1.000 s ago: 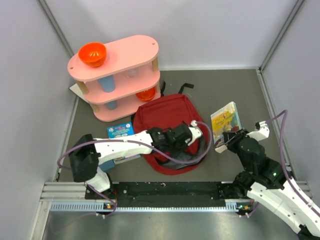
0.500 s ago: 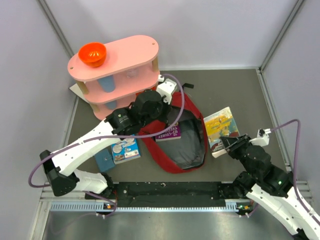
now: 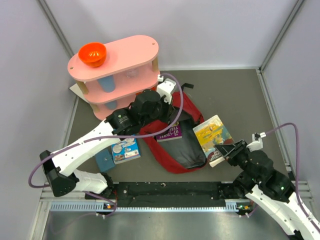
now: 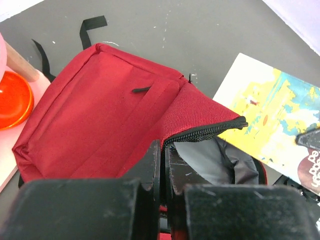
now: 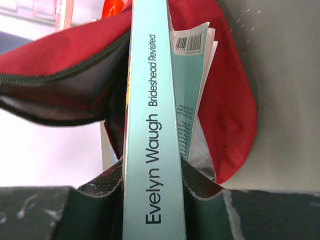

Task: Pack the student bag
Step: Place the book in the student bag.

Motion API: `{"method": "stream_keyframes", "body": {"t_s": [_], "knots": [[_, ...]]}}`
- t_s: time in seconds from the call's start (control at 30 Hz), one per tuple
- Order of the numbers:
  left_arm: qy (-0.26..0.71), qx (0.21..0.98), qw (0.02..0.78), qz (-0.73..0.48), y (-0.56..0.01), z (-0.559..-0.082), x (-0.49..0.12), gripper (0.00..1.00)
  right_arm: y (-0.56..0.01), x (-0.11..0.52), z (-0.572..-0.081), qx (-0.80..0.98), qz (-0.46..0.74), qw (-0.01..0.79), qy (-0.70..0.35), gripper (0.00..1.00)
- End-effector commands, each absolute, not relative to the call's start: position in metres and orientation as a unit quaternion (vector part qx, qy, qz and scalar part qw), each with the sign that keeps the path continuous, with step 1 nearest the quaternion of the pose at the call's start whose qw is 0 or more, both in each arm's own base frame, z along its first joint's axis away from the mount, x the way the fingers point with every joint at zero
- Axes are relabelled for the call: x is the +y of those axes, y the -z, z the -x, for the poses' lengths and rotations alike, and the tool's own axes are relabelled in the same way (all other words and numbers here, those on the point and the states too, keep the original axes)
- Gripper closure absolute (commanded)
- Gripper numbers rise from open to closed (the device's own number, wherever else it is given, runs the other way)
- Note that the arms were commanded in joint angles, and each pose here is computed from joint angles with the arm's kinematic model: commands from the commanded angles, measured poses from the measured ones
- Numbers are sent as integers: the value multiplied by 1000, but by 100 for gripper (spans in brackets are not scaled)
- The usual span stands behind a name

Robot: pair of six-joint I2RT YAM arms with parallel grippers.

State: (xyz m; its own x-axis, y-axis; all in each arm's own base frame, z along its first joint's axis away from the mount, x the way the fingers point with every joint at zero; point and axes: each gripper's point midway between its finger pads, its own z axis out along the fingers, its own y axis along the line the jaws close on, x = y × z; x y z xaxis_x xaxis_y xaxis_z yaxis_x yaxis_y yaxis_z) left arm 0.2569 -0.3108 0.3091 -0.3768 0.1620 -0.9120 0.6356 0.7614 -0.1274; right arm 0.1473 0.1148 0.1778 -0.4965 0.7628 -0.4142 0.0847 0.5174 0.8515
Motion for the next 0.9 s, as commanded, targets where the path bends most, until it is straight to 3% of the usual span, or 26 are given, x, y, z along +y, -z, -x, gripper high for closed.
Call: {"method": "stream_keyframes", "body": {"t_s": [0.0,0.37,0.6,0.73,0.87], "knots": [[289,760,532,-238,-341,-261,-331,100,-244,131,-123,719,-208,423,-511,100],[276,765,529,-244,-333,-263,-330,100,-213,191,-113,731,-196,274,-594,100],[288,758,526,-255,-335,-257,-331,100,-214,221,-123,720,-177,236,-628,100],[294,757,522,-261,-332,-254,-332,100,-243,238,-133,663,-158,243,-691,100],[303,755,518,-264,-333,-249,-334,100,-242,254,-152,689,-155,247,-663,100]]}}
